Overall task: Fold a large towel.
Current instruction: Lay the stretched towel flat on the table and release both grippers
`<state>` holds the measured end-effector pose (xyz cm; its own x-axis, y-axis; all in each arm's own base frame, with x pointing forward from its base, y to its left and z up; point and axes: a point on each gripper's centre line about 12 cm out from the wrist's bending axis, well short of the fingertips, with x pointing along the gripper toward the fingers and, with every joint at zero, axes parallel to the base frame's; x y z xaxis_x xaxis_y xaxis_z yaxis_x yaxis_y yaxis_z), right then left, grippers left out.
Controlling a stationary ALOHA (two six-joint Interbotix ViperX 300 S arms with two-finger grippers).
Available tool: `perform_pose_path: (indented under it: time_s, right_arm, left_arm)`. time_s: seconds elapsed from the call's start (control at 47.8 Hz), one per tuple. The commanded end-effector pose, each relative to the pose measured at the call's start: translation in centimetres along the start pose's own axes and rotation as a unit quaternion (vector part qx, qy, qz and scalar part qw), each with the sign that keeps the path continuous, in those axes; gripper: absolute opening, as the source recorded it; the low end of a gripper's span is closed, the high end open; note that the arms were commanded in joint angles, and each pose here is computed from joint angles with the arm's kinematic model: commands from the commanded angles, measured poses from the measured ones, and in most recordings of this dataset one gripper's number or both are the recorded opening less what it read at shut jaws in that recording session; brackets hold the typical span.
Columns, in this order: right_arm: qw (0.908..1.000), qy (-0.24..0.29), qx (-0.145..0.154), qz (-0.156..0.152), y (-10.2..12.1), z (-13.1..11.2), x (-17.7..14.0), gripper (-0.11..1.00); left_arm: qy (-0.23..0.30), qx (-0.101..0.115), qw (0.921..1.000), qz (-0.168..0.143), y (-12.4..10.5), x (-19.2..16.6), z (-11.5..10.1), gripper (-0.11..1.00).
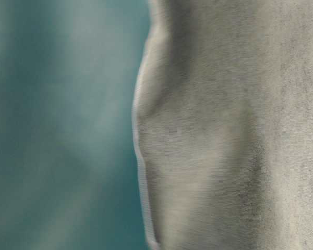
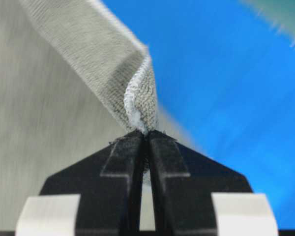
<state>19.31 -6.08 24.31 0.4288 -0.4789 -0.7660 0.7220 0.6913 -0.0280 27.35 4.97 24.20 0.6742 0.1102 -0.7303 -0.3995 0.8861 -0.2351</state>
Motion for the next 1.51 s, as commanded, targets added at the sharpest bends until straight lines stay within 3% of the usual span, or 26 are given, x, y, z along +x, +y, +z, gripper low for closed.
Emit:
perform_pose_path:
  time_s: [0.0, 0.105, 0.209, 0.397, 0.502, 0.774, 1.067, 1.234, 1.36, 1.485]
  right_arm:
    - [0.9987, 0.048, -0.009, 0.018, 0.9, -2.3, 0.8, 0.03]
    - [0.9947, 0.091, -0.027, 0.038, 1.9, -5.1, 1.6, 0.03]
    - [0.9883, 0.121, -0.037, 0.085, 3.5, -7.4, 1.4, 0.03]
    - [0.9750, 0.150, -0.047, 0.157, 5.8, -9.8, 0.3, 0.03]
    - [0.9689, 0.164, -0.052, 0.178, 6.6, -10.8, -0.2, 0.03]
    - [0.9613, 0.189, -0.067, 0.189, 7.6, -13.1, -0.3, 0.03]
    - [0.9604, 0.192, -0.066, 0.191, 7.9, -13.5, 0.1, 0.03]
    - [0.9586, 0.184, -0.061, 0.209, 8.3, -13.3, 0.0, 0.03]
    - [0.9585, 0.182, -0.061, 0.211, 8.4, -13.1, -0.2, 0.07]
    - [0.9615, 0.180, -0.076, 0.193, 8.2, -12.6, -0.6, 0.45]
  left_arm:
    - [0.010, 0.017, 0.9994, -0.028, -2.1, 1.2, -1.6, 0.03]
    - [0.032, 0.044, 0.9967, -0.060, -4.7, 3.2, -4.1, 0.03]
    - [0.050, 0.072, 0.9921, -0.090, -7.5, 4.6, -6.0, 0.03]
    - [0.084, 0.086, 0.9867, -0.110, -10.8, 6.2, -7.9, 0.03]
    - [0.097, 0.084, 0.9847, -0.118, -12.0, 6.2, -8.8, 0.03]
    - [0.126, 0.045, 0.9838, -0.119, -13.3, 6.6, -10.8, 0.03]
    - [0.131, 0.049, 0.9831, -0.119, -13.7, 6.9, -11.0, 0.03]
    - [0.127, 0.049, 0.9832, -0.122, -13.9, 6.8, -10.8, 0.05]
    - [0.121, 0.054, 0.9830, -0.127, -14.2, 6.6, -10.3, 0.36]
    - [0.105, 0.074, 0.9821, -0.138, -14.8, 5.6, -9.1, 0.74]
